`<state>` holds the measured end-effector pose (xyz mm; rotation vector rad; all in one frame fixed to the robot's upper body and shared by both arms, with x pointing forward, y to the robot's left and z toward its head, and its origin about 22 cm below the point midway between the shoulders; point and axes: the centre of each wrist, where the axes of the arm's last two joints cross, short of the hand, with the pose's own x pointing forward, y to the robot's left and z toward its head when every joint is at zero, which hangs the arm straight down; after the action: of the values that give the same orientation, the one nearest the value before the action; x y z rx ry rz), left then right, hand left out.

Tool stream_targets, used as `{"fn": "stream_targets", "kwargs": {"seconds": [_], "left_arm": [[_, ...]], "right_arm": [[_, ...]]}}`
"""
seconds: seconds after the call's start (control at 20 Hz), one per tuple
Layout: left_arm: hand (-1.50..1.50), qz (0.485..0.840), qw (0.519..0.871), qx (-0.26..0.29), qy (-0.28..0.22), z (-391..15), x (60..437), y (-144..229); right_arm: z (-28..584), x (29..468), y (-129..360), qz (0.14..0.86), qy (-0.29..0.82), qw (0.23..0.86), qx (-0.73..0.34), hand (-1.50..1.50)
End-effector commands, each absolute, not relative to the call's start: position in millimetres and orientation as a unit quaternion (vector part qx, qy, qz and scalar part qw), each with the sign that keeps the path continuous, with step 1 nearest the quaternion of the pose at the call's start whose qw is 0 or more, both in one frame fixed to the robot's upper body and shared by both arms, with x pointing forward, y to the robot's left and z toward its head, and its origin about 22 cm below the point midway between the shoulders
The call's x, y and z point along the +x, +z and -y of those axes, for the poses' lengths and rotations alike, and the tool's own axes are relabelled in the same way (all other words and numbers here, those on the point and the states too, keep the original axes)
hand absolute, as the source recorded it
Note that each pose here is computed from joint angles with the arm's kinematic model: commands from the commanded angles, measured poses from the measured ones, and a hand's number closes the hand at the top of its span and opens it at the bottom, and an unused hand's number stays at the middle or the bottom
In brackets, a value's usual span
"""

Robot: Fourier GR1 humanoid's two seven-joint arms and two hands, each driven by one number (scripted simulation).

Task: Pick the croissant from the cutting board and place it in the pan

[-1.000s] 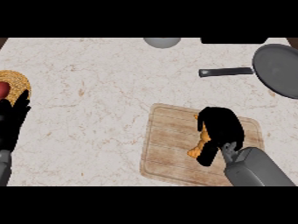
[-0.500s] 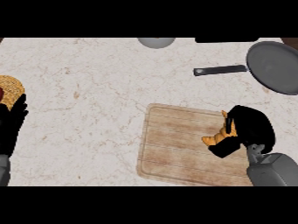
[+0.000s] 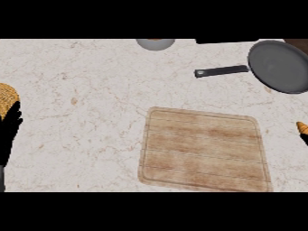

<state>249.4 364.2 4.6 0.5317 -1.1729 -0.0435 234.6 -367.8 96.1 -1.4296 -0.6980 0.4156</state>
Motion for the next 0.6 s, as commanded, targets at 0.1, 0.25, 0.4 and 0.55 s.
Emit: {"fn": "stream_targets", "kwargs": {"seconds": [0.1,0.25,0.4,0.55], "left_arm": [[0.00,0.559,0.797,0.224,-0.034,-357,269,21],[0.00,0.559,0.795,0.230,-0.045,-355,255,3],[0.00,0.559,0.796,0.228,-0.052,-343,274,13],[0.00,0.563,0.793,0.230,-0.043,-339,280,19]], "right_arm": [[402,223,148,0.391,0.112,0.600,-0.689,1.50],[393,222,147,0.396,0.091,0.610,-0.680,1.50],[402,252,138,0.404,0.086,0.612,-0.674,1.50],[422,264,140,0.422,0.059,0.618,-0.661,1.50]]}}
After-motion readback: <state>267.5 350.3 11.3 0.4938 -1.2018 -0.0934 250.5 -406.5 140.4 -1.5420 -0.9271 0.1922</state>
